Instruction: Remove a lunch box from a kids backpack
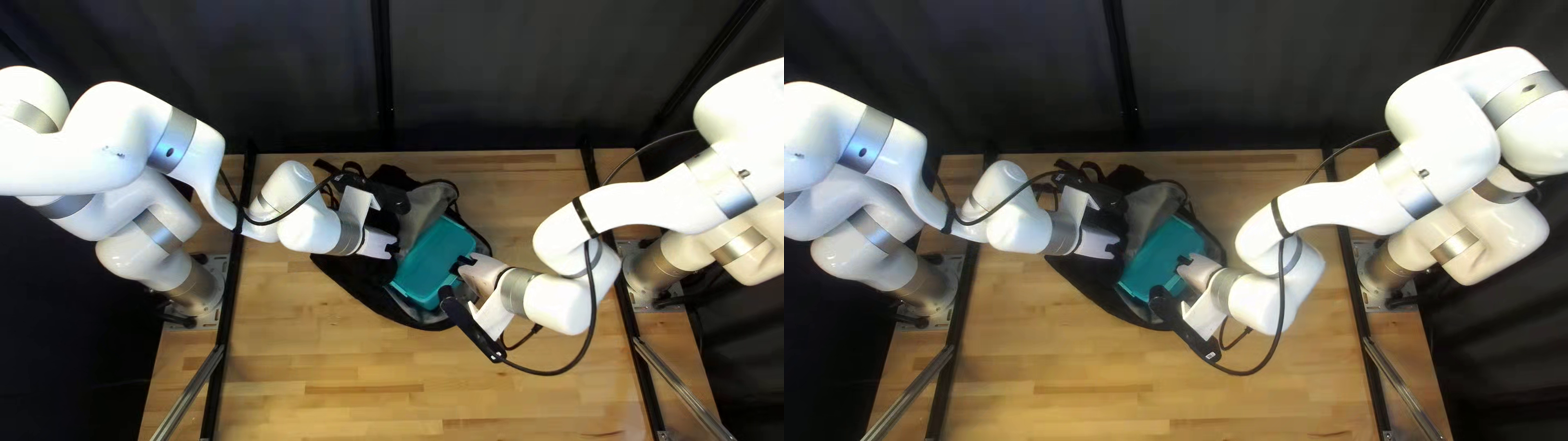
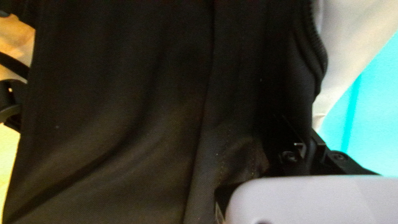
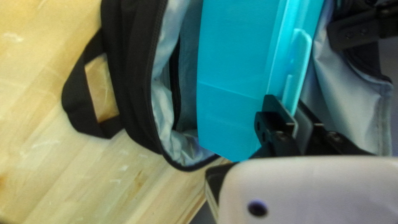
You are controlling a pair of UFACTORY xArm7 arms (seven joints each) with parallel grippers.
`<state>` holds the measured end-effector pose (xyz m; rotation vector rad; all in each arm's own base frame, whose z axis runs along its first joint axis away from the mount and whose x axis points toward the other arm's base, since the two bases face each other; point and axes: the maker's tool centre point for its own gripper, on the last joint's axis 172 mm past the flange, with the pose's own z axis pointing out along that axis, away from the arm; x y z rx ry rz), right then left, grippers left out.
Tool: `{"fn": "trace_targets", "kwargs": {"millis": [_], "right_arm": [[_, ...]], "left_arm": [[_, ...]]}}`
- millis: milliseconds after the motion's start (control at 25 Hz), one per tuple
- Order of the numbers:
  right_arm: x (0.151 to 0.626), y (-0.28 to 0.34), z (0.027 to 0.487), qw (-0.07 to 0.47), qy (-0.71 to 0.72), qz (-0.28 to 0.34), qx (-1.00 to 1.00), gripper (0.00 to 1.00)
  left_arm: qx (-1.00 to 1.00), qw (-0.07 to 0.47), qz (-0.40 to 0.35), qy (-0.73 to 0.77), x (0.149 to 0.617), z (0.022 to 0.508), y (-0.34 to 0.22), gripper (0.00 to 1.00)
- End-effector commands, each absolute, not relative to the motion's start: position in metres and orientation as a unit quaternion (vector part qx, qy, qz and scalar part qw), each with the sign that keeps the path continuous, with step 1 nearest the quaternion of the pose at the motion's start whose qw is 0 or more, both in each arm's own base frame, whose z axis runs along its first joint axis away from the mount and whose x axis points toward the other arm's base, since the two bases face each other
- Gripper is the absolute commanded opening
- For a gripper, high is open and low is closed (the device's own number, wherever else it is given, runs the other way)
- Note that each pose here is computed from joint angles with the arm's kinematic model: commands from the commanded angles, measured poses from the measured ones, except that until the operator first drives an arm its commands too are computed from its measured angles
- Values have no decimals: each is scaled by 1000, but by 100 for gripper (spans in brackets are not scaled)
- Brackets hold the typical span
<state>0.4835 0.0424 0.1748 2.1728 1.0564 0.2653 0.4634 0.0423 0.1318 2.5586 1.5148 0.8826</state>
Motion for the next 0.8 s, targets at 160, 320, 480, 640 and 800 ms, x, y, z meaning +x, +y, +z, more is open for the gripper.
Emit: {"fn": "trace_targets", "kwargs": {"millis": [160, 320, 480, 640, 800], "right_arm": [[462, 52, 196, 356, 406, 88, 837, 0], [454, 60, 205, 361, 405, 81, 836, 0], [435, 65, 216, 370, 402, 69, 835, 0], [420, 60, 226, 381, 394, 48, 835, 0], [402, 51, 239, 391, 383, 26, 836, 0]], "left_arm": [[825, 20, 284, 488, 463, 132, 42, 0], [825, 20, 284, 488, 463, 132, 42, 0], [825, 20, 284, 488, 463, 132, 42, 0], [825, 20, 284, 488, 463, 132, 42, 0], [825, 20, 284, 488, 463, 132, 42, 0]]}}
